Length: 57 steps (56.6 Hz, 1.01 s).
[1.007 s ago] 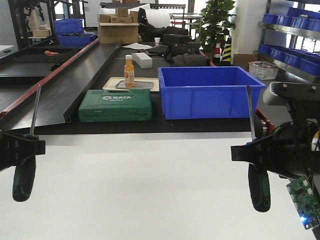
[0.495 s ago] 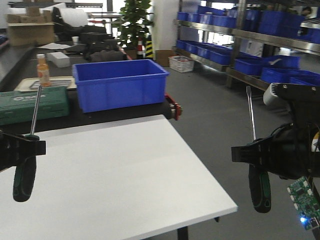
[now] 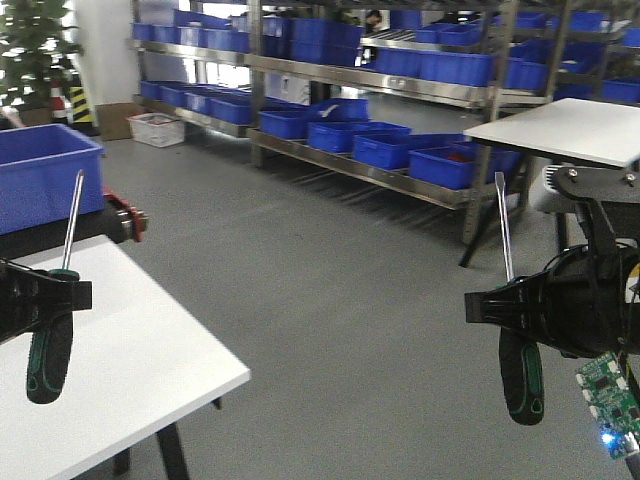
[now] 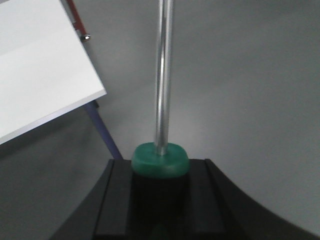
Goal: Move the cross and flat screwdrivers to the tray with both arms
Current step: 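Hold both screwdrivers while the base drives to the grey tray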
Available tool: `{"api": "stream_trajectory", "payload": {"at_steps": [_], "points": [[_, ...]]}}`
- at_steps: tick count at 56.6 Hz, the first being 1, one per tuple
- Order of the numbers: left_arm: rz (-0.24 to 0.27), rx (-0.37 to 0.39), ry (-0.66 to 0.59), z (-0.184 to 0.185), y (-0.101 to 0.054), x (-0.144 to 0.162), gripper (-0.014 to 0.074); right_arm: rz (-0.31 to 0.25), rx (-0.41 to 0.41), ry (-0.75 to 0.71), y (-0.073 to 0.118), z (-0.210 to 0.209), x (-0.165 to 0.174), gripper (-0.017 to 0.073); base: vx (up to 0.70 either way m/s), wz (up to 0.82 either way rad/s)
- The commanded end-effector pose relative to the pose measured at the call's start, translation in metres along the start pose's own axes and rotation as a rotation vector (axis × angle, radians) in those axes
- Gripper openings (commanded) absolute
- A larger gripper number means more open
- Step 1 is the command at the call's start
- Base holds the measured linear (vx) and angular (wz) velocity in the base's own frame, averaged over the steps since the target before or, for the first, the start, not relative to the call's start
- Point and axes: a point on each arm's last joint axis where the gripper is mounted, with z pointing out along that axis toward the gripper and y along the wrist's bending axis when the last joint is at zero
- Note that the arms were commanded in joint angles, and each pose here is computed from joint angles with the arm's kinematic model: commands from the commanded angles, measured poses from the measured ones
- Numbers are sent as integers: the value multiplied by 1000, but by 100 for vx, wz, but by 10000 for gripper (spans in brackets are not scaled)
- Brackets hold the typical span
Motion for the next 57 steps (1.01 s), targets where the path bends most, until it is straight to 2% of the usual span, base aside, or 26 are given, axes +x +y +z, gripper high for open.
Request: {"api": "stream_trajectory", "payload": {"at_steps": [1, 26, 57], "points": [[-9, 19, -141, -16, -6, -20, -1, -10, -19, -148, 1, -18, -19, -8, -6, -79], [-10, 19, -141, -16, -6, -20, -1, -10, -19, -148, 1, -18, -19, -8, 1, -72], [-10, 19, -141, -16, -6, -20, -1, -10, -19, -148, 1, -18, -19, -8, 15, -60]]}}
